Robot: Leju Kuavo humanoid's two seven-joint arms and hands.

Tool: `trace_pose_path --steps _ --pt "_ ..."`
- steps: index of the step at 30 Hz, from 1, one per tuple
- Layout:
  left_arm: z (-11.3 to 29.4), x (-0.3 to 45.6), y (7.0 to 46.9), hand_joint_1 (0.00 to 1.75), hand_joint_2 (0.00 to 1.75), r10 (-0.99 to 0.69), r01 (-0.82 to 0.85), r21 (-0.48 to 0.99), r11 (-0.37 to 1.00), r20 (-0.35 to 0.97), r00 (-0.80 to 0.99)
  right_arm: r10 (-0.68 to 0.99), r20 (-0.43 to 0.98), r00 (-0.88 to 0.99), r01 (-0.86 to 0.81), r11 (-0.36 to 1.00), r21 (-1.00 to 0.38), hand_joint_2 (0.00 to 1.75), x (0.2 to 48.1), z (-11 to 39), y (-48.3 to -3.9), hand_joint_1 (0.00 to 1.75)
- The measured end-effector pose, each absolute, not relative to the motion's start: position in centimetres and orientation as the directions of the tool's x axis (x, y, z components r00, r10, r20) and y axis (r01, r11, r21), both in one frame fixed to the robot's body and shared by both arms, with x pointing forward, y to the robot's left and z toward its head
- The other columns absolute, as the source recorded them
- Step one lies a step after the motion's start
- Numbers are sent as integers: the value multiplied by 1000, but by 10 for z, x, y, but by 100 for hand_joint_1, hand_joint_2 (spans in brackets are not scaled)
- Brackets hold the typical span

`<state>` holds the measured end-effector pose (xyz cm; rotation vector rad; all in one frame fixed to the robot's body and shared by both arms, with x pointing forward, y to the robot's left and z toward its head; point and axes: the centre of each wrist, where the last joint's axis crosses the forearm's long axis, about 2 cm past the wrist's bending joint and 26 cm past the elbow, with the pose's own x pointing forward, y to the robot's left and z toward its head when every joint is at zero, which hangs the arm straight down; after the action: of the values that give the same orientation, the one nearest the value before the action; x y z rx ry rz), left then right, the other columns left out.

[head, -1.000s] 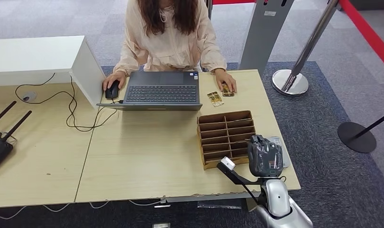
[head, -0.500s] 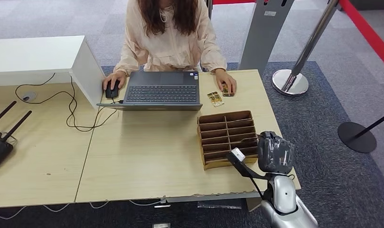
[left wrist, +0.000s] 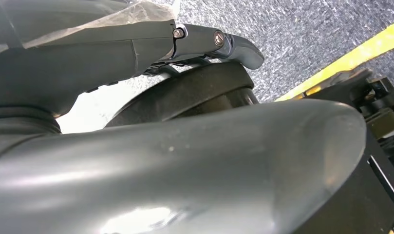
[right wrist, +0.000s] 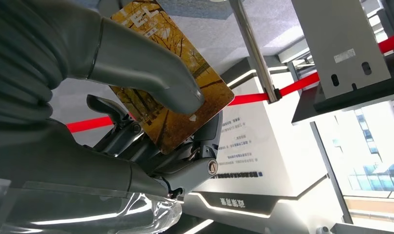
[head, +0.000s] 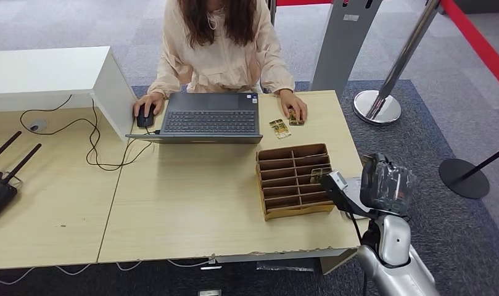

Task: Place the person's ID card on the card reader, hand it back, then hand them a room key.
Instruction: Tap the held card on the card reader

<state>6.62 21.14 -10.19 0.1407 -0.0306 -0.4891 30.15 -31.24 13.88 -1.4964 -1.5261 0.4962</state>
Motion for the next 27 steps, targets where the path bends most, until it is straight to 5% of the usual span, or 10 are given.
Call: trace_pose_path --steps 27 --pt "-101 66 208 0 0 -457 451 136 882 17 889 965 226 130 427 152 -892 175 295 89 -293 175"
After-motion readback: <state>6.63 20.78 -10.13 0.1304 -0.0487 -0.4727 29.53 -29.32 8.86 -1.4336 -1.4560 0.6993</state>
